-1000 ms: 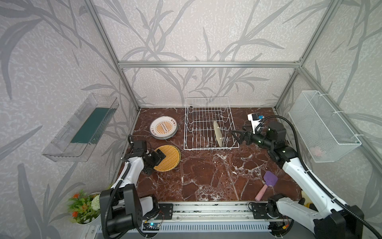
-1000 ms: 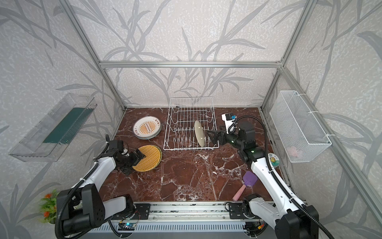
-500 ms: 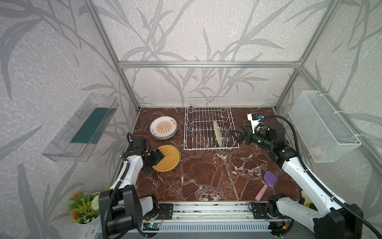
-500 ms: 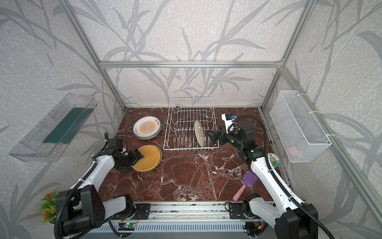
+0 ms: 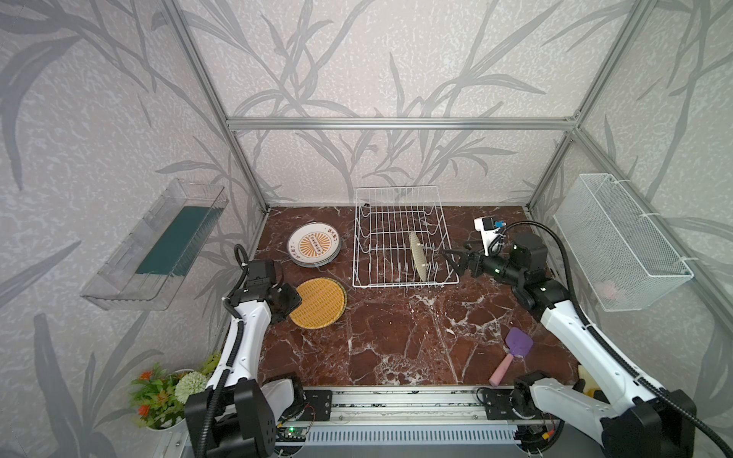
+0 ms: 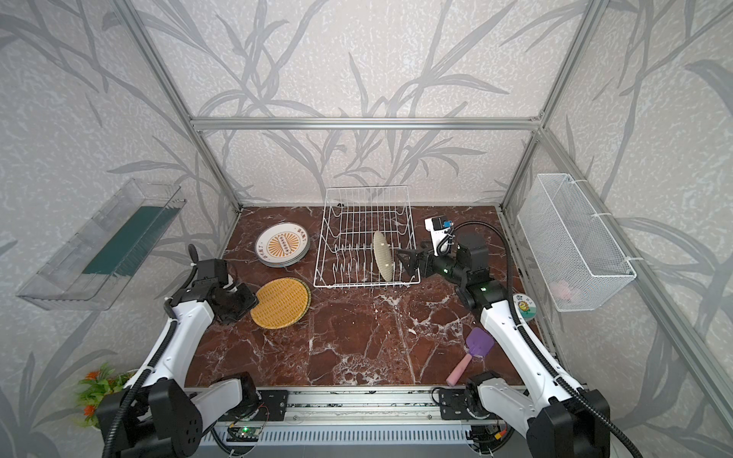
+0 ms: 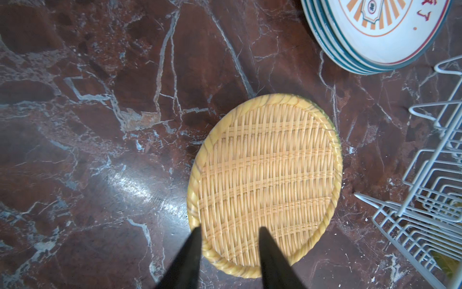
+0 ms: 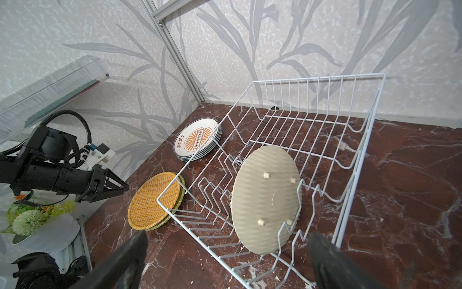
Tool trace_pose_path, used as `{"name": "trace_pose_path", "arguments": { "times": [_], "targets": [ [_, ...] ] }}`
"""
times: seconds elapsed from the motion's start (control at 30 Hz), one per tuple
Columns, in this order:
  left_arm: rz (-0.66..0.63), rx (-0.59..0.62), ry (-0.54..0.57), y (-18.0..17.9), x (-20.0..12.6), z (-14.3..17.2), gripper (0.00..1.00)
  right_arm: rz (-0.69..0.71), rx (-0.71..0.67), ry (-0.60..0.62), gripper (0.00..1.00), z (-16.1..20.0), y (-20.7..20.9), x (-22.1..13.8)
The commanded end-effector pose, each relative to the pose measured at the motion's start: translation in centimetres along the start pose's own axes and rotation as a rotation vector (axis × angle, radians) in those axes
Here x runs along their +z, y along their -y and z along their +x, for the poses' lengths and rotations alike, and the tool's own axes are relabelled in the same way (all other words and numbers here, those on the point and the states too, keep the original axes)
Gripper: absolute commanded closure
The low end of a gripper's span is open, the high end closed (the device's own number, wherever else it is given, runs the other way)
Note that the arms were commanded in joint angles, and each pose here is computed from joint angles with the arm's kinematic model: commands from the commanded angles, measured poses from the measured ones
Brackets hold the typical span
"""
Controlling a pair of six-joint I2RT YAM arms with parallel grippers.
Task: Unload the plates from the dish rack
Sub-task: Move the plates to the middle-left of the table.
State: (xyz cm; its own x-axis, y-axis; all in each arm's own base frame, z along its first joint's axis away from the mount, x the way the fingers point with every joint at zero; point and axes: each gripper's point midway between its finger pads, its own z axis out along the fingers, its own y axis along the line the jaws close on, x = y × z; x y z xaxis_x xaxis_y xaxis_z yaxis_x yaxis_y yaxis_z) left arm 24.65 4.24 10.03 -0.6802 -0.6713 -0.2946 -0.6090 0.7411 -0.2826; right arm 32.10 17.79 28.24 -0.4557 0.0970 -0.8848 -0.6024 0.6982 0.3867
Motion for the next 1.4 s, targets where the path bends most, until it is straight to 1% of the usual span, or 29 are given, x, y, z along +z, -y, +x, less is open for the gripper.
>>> {"name": "trace_pose_path", "arguments": {
  "times": [0.0, 0.03, 0.1, 0.17, 0.4, 0.6, 0.67, 0.83, 0.93, 1.0, 1.07, 1.17, 1.27, 1.3, 1.37],
  "targets": [
    [-0.130, -0.045, 0.019, -2.6, -0.1, 0.3, 0.82, -0.020, -0.013, 0.020, 0.01, -0.7, -0.6, -0.1],
    [-0.161, -0.062, 0.044, -3.2, -0.3, 0.0, 0.89, -0.018, -0.014, 0.019, 0.01, -0.6, -0.6, -0.1],
    [-0.176, -0.072, 0.082, -3.7, -0.4, -0.3, 1.00, -0.016, -0.015, 0.017, 0.01, -0.6, -0.6, -0.2],
    [-0.188, -0.079, 0.089, -4.1, -0.2, -0.1, 1.00, -0.014, -0.016, 0.018, 0.01, -0.6, -0.6, -0.3],
    [-0.213, -0.086, 0.050, -4.5, 1.8, 0.2, 1.00, -0.026, -0.023, 0.039, 0.01, -0.9, -0.9, -0.5],
    [-0.140, -0.083, -0.017, -3.1, 3.6, 0.7, 1.00, -0.026, -0.023, 0.037, 0.01, -0.9, -0.9, -0.5],
    [-0.136, -0.082, -0.049, -3.0, 4.0, 1.0, 1.00, -0.025, -0.023, 0.037, 0.01, -0.8, -0.9, -0.5],
    [-0.099, -0.091, -0.064, -2.3, 4.5, 1.1, 1.00, -0.021, -0.027, 0.037, 0.01, -0.9, -0.9, -0.6],
    [-0.101, -0.090, -0.069, -2.3, 4.3, 1.2, 1.00, -0.020, -0.024, 0.033, 0.01, -0.7, -0.8, -0.6],
    [-0.119, -0.080, -0.054, -2.6, 3.7, 1.0, 1.00, -0.020, -0.023, 0.032, 0.01, -0.7, -0.8, -0.6],
    [-0.140, -0.067, -0.017, -2.8, 2.5, 0.2, 1.00, -0.020, -0.022, 0.030, 0.01, -0.6, -0.8, -0.6],
    [-0.114, -0.044, 0.082, -1.8, -0.2, -1.8, 1.00, -0.010, -0.025, 0.025, 0.01, -0.5, -0.7, -0.6],
    [0.038, 0.009, 0.192, 1.6, -3.5, -4.0, 0.97, 0.010, -0.030, 0.017, 0.01, -0.5, -0.4, -0.7],
    [0.113, 0.042, 0.215, 3.3, -4.5, -4.5, 0.96, 0.018, -0.028, 0.014, 0.01, -0.4, -0.3, -0.7],
    [0.219, 0.091, 0.245, 6.1, -6.4, -5.0, 0.91, 0.031, -0.023, 0.009, 0.01, -0.3, -0.1, -0.7]
  ]
}}
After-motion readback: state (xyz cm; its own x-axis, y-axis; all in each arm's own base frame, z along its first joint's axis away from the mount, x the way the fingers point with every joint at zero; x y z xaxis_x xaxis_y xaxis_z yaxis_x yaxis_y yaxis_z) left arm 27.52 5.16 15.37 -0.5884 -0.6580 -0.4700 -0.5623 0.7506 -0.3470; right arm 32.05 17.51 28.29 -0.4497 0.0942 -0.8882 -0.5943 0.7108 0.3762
